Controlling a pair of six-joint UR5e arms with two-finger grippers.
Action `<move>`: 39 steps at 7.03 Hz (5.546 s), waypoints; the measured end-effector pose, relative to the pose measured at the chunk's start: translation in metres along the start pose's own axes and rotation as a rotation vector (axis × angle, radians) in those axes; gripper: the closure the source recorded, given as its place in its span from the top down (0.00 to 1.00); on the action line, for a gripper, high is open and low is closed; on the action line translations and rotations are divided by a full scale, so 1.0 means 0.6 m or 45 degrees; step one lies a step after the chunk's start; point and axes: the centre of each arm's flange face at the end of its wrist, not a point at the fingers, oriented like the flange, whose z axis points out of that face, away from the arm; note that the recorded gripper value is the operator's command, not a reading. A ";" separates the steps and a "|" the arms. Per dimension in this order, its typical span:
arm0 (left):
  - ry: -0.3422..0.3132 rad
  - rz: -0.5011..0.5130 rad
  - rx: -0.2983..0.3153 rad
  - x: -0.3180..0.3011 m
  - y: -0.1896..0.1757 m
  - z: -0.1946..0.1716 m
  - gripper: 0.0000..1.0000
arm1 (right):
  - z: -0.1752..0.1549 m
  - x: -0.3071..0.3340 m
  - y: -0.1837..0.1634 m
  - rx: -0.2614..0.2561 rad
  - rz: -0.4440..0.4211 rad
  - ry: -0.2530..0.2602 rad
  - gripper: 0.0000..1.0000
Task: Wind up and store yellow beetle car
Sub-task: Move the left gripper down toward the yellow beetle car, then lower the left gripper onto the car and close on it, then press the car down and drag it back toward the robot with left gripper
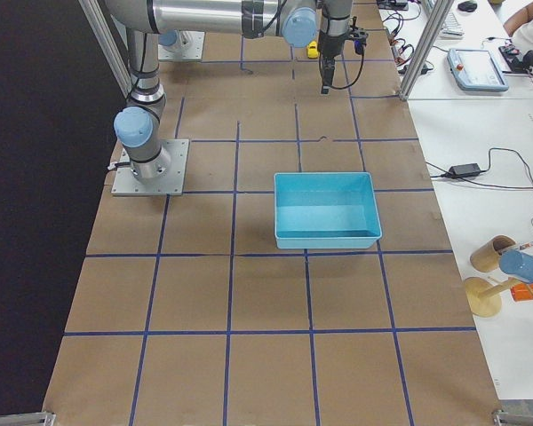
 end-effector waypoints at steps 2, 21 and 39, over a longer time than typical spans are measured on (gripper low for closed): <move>0.000 0.273 -0.016 -0.003 0.003 0.010 1.00 | 0.001 -0.011 0.003 -0.006 -0.019 -0.028 1.00; 0.089 1.995 -0.085 -0.152 -0.220 0.488 0.61 | -0.055 -0.014 0.068 0.034 -0.063 -0.082 1.00; 0.095 2.091 -0.087 -0.084 -0.217 0.496 0.08 | -0.035 -0.003 0.113 0.015 -0.032 -0.092 1.00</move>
